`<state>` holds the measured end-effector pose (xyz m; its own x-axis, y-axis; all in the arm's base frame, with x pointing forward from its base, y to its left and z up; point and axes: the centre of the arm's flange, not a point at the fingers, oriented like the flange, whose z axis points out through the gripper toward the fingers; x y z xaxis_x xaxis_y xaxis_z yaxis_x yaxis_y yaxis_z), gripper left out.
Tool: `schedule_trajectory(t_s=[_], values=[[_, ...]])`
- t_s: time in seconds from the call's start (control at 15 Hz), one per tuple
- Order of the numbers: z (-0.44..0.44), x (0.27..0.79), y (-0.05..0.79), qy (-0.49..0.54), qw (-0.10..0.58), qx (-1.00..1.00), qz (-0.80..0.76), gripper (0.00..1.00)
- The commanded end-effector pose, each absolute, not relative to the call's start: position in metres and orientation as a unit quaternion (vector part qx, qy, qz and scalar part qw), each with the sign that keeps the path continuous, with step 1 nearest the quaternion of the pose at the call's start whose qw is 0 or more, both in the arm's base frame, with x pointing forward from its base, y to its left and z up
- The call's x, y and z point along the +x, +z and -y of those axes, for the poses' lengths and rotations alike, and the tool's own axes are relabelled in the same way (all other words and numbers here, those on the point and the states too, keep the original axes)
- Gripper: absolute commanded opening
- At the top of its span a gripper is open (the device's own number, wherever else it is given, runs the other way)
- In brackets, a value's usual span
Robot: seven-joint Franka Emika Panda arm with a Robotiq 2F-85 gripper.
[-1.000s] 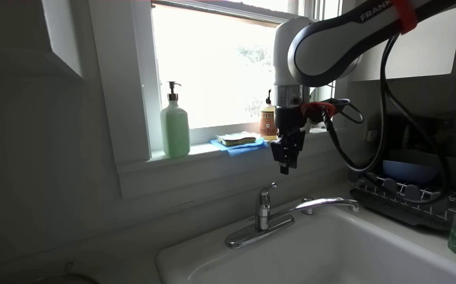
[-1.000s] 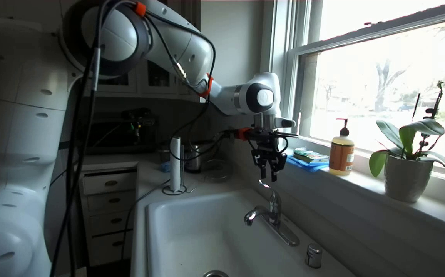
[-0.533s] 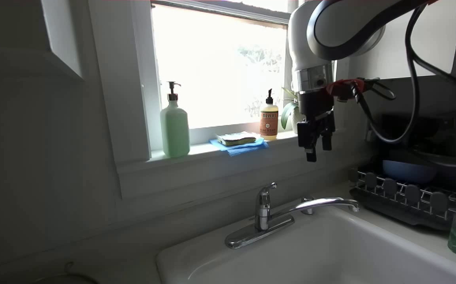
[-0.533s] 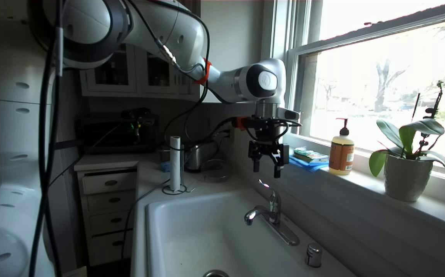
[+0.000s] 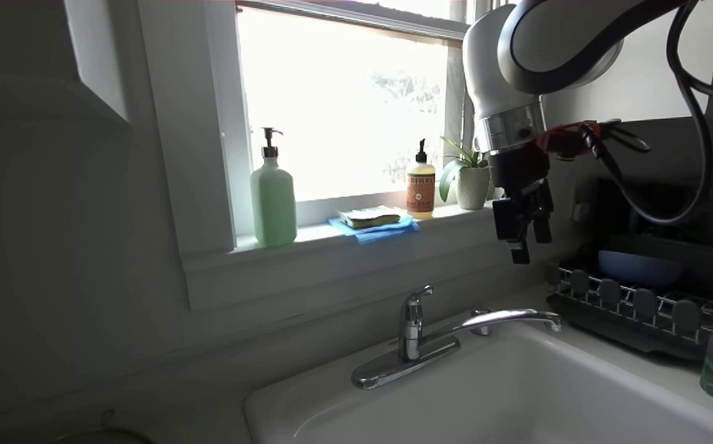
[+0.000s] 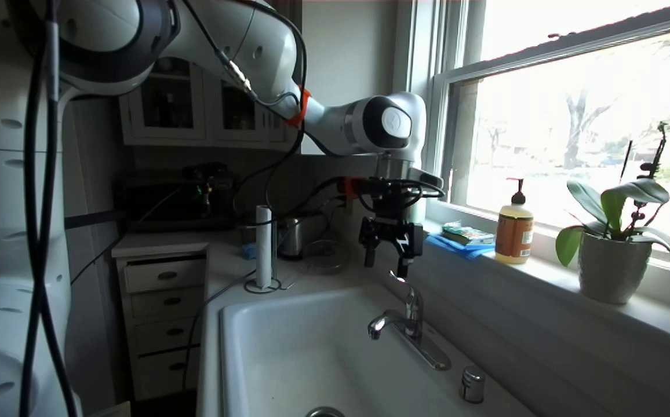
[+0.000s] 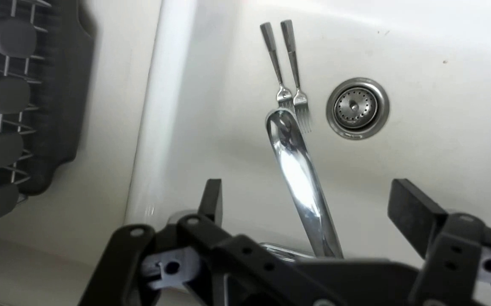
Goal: Close the tap
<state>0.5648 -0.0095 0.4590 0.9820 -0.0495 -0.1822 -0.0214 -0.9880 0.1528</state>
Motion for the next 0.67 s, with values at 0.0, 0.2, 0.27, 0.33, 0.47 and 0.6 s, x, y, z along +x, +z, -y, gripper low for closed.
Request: schedule_trajectory(t_s=[0.0,0.2,0.27,0.33,0.47,0.6], values=[[0.011,0.544,0.459,-0.106,0.067,0.992,0.011,1.0],[0.009,0.558,0.453,-0.103,0.076,0.992,0.017,1.0],[0.009,0.557,0.452,-0.104,0.076,0.992,0.017,1.0],[0.009,0.556,0.452,-0.105,0.076,0.991,0.017,1.0],[0.009,0.555,0.453,-0.104,0.075,0.992,0.017,1.0],[0.009,0.555,0.453,-0.104,0.075,0.992,0.017,1.0]])
